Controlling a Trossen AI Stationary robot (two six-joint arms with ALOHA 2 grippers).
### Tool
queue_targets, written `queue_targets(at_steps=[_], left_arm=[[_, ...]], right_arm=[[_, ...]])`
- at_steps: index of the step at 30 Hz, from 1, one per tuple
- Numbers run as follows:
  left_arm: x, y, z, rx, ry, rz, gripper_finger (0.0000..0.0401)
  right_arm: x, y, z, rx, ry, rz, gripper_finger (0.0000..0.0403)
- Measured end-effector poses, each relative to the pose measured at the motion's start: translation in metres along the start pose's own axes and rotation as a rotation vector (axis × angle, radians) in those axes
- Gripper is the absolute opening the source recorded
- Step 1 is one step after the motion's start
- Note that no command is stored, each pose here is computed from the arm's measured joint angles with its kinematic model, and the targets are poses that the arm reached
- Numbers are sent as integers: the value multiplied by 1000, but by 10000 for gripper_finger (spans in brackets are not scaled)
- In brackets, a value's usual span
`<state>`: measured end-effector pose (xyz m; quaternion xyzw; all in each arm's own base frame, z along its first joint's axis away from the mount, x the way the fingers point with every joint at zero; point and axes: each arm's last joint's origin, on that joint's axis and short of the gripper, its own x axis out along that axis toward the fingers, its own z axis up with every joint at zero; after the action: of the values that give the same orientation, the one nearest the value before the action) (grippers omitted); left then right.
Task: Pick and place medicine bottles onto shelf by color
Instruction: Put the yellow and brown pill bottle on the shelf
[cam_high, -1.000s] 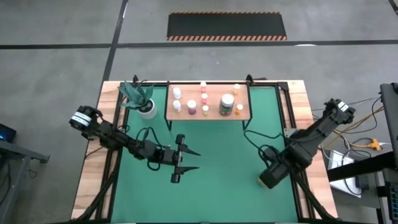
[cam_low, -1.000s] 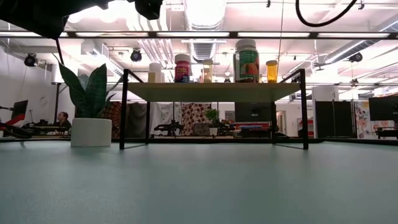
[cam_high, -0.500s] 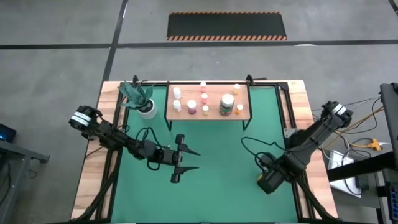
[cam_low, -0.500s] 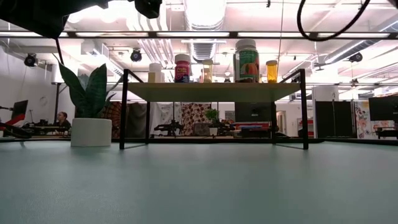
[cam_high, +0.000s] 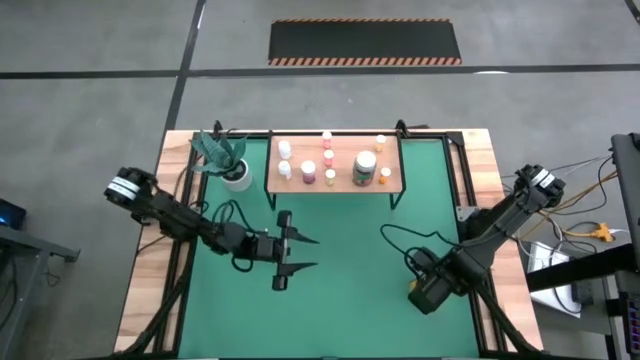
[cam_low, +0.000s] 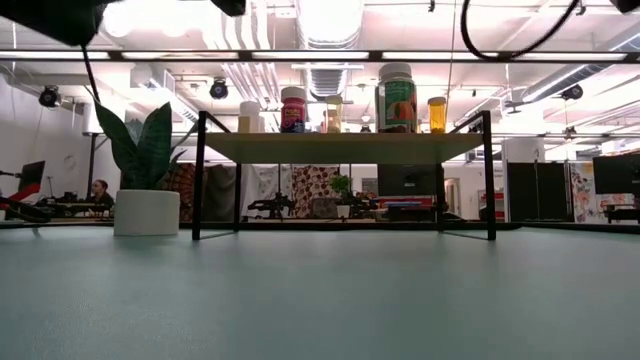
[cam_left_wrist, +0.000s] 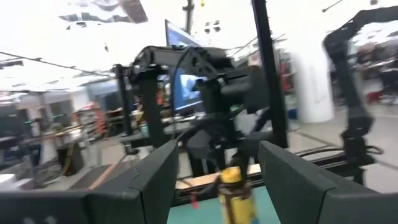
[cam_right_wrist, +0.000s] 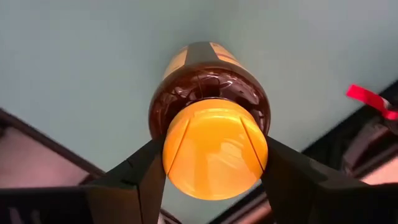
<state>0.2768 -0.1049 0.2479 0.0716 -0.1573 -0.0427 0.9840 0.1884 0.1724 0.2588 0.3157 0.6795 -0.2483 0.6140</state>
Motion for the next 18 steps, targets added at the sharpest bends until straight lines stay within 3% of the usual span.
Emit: queue_targets(at_steps=[7, 13, 18], left_arm=[[-12, 11, 24, 77, 103, 40, 206], [-22, 17, 34, 104, 193, 42, 206], [-29, 21, 39, 121, 239, 53, 206]], right_arm=[[-12, 19, 11, -23, -83, 157, 210], [-19, 41, 34, -100, -107, 175, 221], [-28, 58, 71, -172, -137, 157, 212]])
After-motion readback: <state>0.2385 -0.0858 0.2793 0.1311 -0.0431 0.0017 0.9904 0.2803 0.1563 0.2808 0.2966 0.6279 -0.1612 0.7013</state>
